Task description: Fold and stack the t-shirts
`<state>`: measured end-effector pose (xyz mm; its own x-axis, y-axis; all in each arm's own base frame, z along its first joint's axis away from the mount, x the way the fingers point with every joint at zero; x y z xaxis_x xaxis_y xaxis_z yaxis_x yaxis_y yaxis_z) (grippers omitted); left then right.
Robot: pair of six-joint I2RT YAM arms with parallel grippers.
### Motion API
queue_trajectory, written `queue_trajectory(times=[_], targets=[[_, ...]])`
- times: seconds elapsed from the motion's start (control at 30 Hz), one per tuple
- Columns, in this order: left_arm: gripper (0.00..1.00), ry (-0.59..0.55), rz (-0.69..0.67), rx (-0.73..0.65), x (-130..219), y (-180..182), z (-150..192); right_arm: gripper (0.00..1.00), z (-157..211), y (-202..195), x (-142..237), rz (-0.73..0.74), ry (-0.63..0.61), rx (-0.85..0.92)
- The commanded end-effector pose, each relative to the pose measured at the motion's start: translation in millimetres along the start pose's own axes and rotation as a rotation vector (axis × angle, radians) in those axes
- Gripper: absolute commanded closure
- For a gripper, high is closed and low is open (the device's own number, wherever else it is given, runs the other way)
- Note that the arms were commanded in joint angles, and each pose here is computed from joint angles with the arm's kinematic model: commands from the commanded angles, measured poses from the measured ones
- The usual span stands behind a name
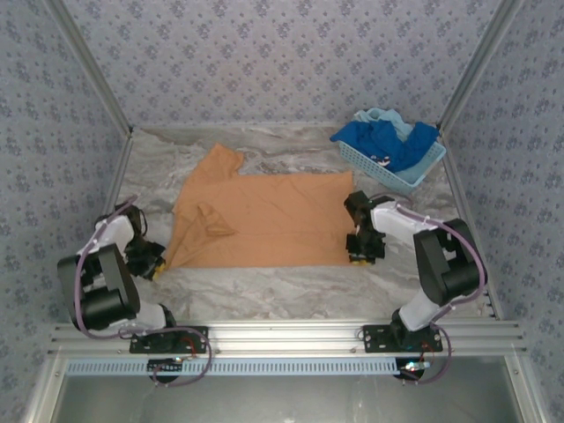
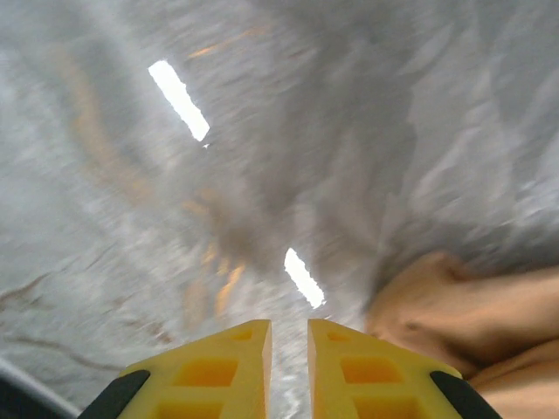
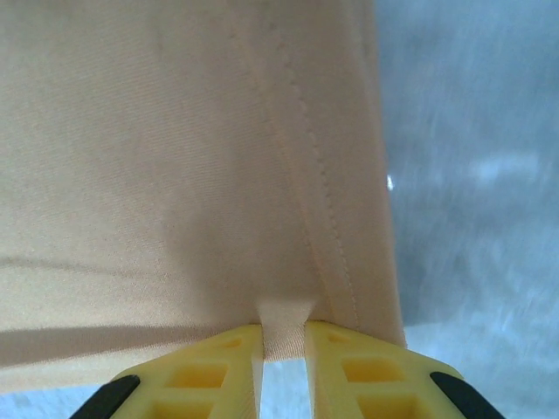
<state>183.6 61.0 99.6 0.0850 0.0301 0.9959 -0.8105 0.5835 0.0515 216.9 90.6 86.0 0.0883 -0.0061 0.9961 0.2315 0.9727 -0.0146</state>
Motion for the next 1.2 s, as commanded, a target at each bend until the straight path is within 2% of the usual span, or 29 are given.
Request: queue_trajectory(times=[0.0,0.1,0.2,0.3,0.43,0.57,0.67,0.8,0.87,1.0,1.17], targets=[[0.8,0.009,-0.033,0.021,4.5,13.5,9.1,0.77,32.3,-6.6,2.0,0.012,0.08,-0.046],[0.81,-0.02,0.033,0.041,21.2,4.0,4.3,0.74,37.5,-9.8,5.7,0.011,0.051,-0.047],[0.75,-0.078,0.156,0.006,43.8,-19.6,1.9,0.7,25.5,-10.8,18.7,0.01,-0.011,-0.051],[0.72,-0.029,0.216,-0.06,44.4,-49.9,9.9,0.7,10.7,-10.1,34.3,-0.002,-0.067,-0.058],[0.72,-0.027,0.271,-0.092,42.0,-85.7,20.4,0.69,0.9,-5.1,38.1,-0.038,-0.096,-0.073],[0.75,0.027,0.238,-0.127,28.5,-108.0,25.8,0.7,-7.4,-0.8,28.5,-0.075,-0.085,-0.102],[0.78,0.032,0.156,-0.131,12.6,-104.6,19.8,0.7,-14.0,3.3,21.4,-0.074,-0.08,-0.109],[0.79,-0.04,0.044,-0.146,6.6,-92.6,-1.6,0.71,-17.6,4.8,3.8,-0.035,-0.03,-0.112],[0.79,-0.033,0.001,-0.145,1.5,-84.3,-6.8,0.71,-18.4,3.3,-3.3,-0.001,-0.011,-0.107],[0.79,0.024,-0.051,-0.132,-14.2,-64.1,2.7,0.72,-11.1,4.8,-9.2,0.029,0.024,-0.069],[0.79,0.058,-0.054,-0.022,-25.9,-25.7,21.3,0.72,7.9,10.7,-5.6,0.046,0.034,-0.001]])
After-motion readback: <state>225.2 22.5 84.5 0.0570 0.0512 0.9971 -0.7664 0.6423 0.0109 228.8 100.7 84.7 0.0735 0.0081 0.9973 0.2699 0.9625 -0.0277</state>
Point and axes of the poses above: each hand's point on the last joint's axis, 136 mm out from that joint toward the fingers, its own x axis back along the fingers, its own y axis along the line the jaws close on, z = x × y, the point moved 7 cm from there along x, back along the fingers, and after that the axes turned 7 degrees about -x, right-handed, at the moved point
